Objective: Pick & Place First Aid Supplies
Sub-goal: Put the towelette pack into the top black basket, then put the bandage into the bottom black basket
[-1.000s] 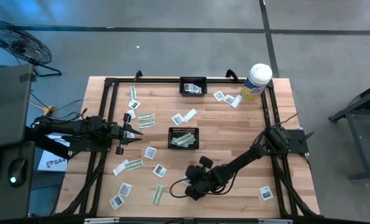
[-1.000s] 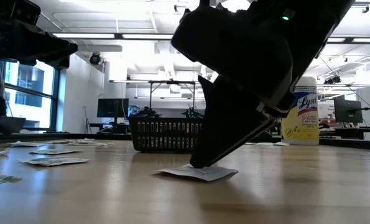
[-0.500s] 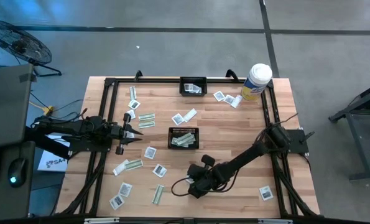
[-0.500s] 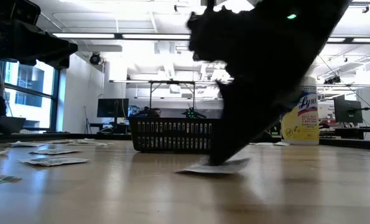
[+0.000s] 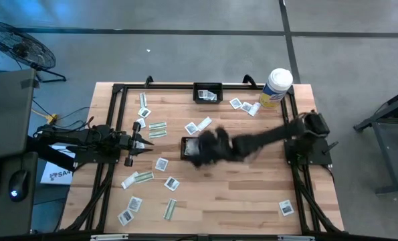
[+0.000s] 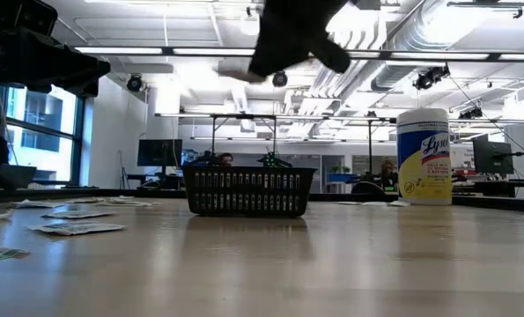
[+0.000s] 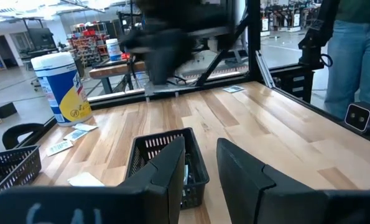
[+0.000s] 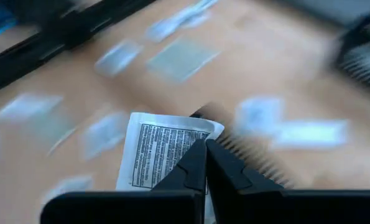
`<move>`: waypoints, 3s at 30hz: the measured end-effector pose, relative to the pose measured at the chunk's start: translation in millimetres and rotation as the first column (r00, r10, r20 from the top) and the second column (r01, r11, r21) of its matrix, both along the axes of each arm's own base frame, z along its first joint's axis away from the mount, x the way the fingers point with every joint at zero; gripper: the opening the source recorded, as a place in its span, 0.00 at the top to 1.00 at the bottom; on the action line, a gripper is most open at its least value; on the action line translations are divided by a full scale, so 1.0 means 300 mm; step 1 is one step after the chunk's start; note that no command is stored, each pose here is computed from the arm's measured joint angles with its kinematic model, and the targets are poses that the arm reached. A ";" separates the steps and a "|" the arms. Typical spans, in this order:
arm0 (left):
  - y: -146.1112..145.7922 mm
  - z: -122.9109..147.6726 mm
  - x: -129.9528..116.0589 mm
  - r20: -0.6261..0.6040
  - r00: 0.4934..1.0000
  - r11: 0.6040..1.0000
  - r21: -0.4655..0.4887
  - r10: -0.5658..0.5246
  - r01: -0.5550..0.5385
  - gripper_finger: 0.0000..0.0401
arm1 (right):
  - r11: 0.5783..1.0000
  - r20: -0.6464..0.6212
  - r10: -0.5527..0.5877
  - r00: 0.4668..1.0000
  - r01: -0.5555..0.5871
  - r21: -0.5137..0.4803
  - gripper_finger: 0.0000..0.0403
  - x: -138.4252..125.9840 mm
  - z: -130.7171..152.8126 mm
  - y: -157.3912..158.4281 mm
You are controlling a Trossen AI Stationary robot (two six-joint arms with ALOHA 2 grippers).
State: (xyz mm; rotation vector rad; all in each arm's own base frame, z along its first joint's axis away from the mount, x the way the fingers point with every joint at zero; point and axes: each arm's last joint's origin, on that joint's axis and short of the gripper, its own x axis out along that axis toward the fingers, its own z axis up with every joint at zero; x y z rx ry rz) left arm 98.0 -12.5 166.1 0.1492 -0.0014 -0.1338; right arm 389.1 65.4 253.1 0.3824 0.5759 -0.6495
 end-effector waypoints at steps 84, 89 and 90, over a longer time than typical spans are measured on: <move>0.000 0.000 0.000 0.000 1.000 1.000 0.000 0.001 -0.001 0.77 | 0.840 -0.481 -0.370 0.795 0.507 0.191 0.74 -0.581 -0.379 -0.735; 0.000 0.000 0.000 0.001 1.000 1.000 0.000 0.000 0.000 0.77 | 0.822 -0.503 -0.392 0.771 0.539 0.186 0.73 -0.618 -0.406 -0.747; 0.000 0.000 0.000 0.001 1.000 1.000 0.000 0.000 0.000 0.77 | 0.822 -0.507 -0.390 0.769 0.538 0.184 0.73 -0.624 -0.410 -0.749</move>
